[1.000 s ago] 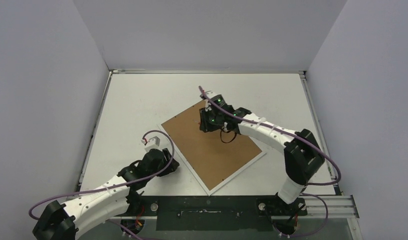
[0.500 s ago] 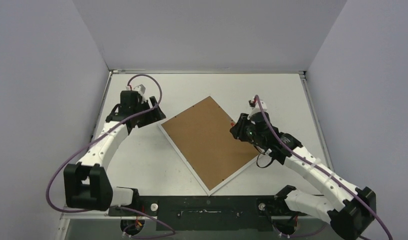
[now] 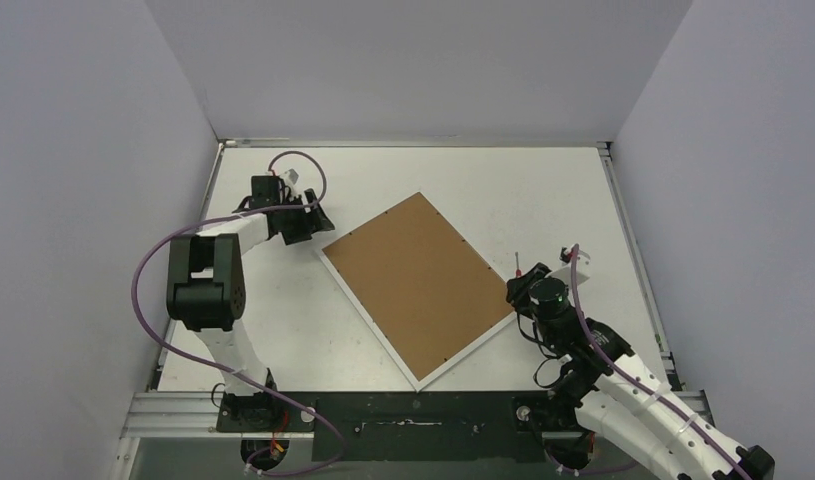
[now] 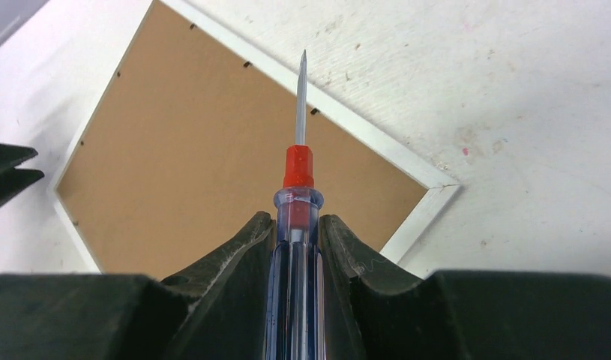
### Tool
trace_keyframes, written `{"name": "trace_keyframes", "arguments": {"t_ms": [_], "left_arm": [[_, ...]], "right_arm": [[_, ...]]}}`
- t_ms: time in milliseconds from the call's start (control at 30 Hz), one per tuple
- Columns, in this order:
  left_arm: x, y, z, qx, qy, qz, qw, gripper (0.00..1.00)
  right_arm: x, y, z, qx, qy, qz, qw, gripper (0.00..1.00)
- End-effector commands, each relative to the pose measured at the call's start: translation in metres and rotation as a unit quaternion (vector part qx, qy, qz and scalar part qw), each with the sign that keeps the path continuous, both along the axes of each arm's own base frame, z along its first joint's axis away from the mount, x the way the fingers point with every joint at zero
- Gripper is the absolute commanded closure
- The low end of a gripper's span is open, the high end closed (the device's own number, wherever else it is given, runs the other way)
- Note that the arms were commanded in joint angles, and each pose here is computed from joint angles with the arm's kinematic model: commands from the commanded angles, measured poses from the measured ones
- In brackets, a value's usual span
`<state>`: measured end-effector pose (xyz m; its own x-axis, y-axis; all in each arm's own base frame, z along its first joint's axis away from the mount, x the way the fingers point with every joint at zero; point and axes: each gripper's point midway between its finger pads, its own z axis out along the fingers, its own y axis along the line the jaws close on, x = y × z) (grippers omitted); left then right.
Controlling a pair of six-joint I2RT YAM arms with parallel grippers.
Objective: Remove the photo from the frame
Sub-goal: Adjust the photo frame at the center of the board.
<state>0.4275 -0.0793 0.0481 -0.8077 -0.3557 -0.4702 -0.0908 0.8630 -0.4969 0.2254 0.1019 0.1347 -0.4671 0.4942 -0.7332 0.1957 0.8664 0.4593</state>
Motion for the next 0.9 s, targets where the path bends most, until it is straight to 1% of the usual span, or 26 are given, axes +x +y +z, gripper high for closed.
{"name": "trace_keyframes", "arguments": {"t_ms": [0, 100, 167, 267, 433, 633, 767, 867], "left_arm": [[0.031, -0.014, 0.019, -0.029, -0.068, -0.033, 0.997, 0.3], [0.019, -0.018, 0.007, -0.045, -0.051, -0.036, 0.997, 0.31], [0.004, -0.021, -0.002, -0.055, -0.034, -0.035, 0.997, 0.34], [-0.014, -0.024, -0.006, -0.065, -0.036, -0.029, 0.997, 0.34], [-0.046, -0.027, -0.021, -0.054, -0.011, -0.028, 0.998, 0.37], [-0.078, -0.025, -0.039, -0.035, 0.024, -0.014, 0.999, 0.43], [-0.094, -0.026, -0.044, -0.024, 0.035, -0.008, 0.999, 0.45], [-0.098, -0.027, -0.043, -0.022, 0.034, -0.011, 0.999, 0.46]], "right_arm": [[0.014, -0.014, 0.011, 0.013, -0.038, -0.062, 0.997, 1.0], [0.015, -0.008, 0.003, 0.014, -0.023, -0.054, 0.998, 1.0], [0.016, -0.002, -0.002, 0.011, -0.006, -0.045, 0.999, 1.0], [0.015, -0.003, -0.009, -0.003, 0.02, -0.051, 0.999, 1.0], [0.012, -0.023, -0.018, -0.023, 0.02, -0.091, 0.995, 1.0], [-0.001, -0.051, -0.034, -0.063, 0.054, -0.137, 0.987, 1.0], [-0.014, -0.068, -0.028, -0.083, 0.072, -0.166, 0.98, 1.0], [-0.027, -0.077, -0.021, -0.097, 0.095, -0.178, 0.975, 1.0]]}}
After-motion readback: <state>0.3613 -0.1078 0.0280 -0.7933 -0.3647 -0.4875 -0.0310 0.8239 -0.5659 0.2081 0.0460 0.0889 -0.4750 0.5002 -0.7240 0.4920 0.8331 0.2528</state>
